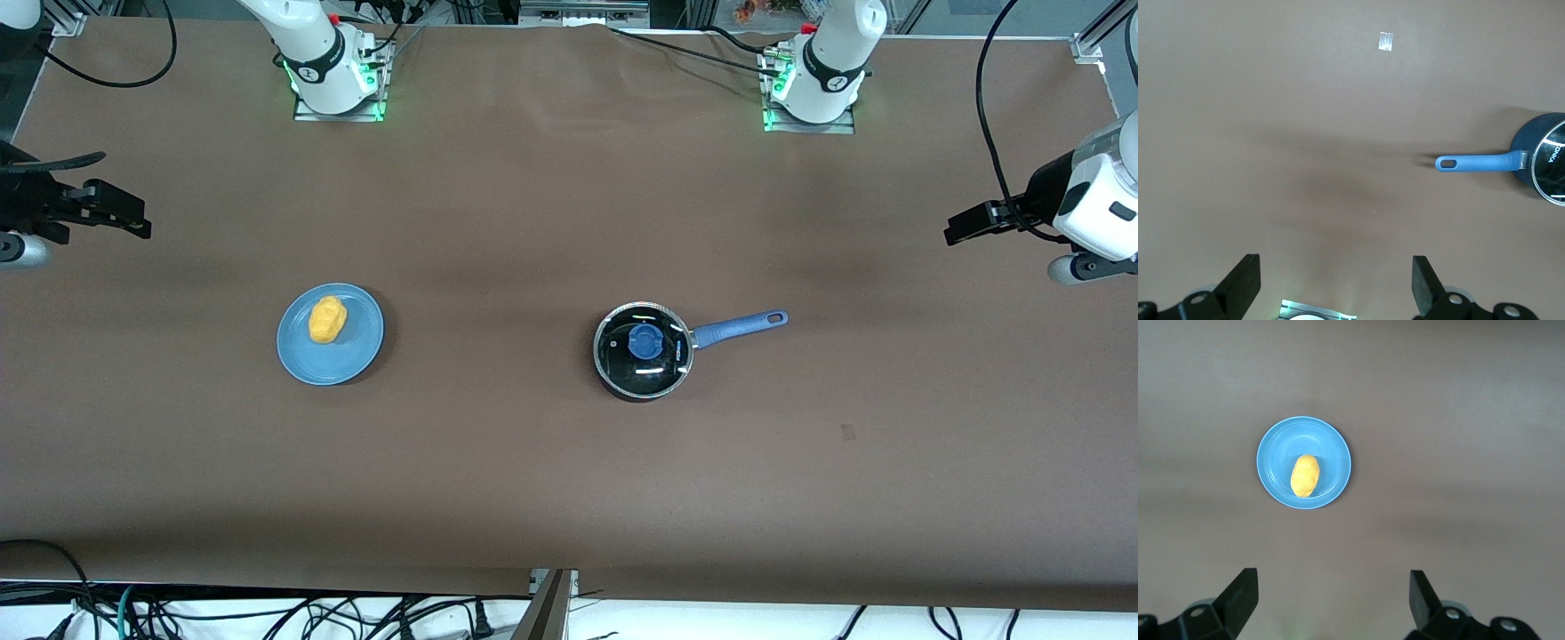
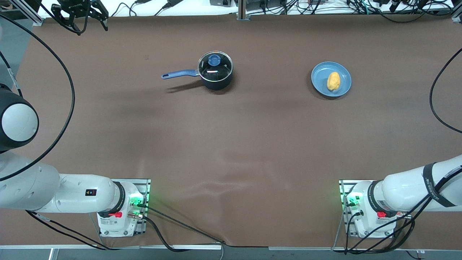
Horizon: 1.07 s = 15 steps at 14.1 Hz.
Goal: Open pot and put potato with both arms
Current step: 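Reach the left gripper to the lid knob while the right gripper reaches the potato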
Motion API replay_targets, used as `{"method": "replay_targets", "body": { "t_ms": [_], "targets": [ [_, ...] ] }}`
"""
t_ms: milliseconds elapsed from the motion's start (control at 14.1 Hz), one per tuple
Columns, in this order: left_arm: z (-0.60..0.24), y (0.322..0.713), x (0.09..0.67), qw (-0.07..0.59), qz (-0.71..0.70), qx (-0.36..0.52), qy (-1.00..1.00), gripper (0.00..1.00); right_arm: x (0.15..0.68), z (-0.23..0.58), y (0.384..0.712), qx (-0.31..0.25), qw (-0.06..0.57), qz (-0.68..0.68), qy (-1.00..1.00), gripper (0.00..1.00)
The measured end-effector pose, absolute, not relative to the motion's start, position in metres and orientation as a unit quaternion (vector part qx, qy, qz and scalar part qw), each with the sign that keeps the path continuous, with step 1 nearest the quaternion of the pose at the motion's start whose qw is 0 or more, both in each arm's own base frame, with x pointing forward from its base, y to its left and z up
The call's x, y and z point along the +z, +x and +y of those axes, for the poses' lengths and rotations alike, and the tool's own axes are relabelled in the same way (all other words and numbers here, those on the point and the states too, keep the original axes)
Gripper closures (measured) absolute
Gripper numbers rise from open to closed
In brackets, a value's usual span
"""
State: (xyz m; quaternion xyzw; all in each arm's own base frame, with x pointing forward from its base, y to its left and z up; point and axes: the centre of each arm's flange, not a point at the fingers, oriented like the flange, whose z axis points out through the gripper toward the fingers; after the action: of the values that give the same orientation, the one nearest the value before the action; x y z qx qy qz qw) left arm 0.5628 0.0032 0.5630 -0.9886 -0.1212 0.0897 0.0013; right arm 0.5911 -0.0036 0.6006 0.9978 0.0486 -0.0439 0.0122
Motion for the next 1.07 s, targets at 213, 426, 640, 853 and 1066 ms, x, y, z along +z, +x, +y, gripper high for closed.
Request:
{"method": "replay_targets", "body": {
  "t_ms": [213,426,640,853,1066],
  "targets": [
    [-0.002,0.563,0.563,-0.02,-0.125,0.093,-0.988,0.0,0.584,-0.004,0.601,-0.049,0.012,0.049,0.998,0.0],
    [-0.011,0.57,0.548,-0.055,-0.131,0.091,-0.986,0.0,0.554,0.0,0.614,-0.07,0.011,0.052,0.996,0.0],
    [-0.042,0.583,0.519,-0.056,-0.149,0.094,-0.983,0.0,0.537,0.003,0.621,-0.081,0.01,0.055,0.995,0.0],
    [-0.106,0.596,0.495,-0.062,-0.168,0.078,-0.981,0.0,0.527,0.004,0.624,-0.087,0.01,0.056,0.995,0.0],
    [-0.18,0.606,0.459,-0.079,-0.209,0.065,-0.972,0.0,0.501,0.008,0.636,-0.093,0.006,0.058,0.994,0.0]
  ]
}}
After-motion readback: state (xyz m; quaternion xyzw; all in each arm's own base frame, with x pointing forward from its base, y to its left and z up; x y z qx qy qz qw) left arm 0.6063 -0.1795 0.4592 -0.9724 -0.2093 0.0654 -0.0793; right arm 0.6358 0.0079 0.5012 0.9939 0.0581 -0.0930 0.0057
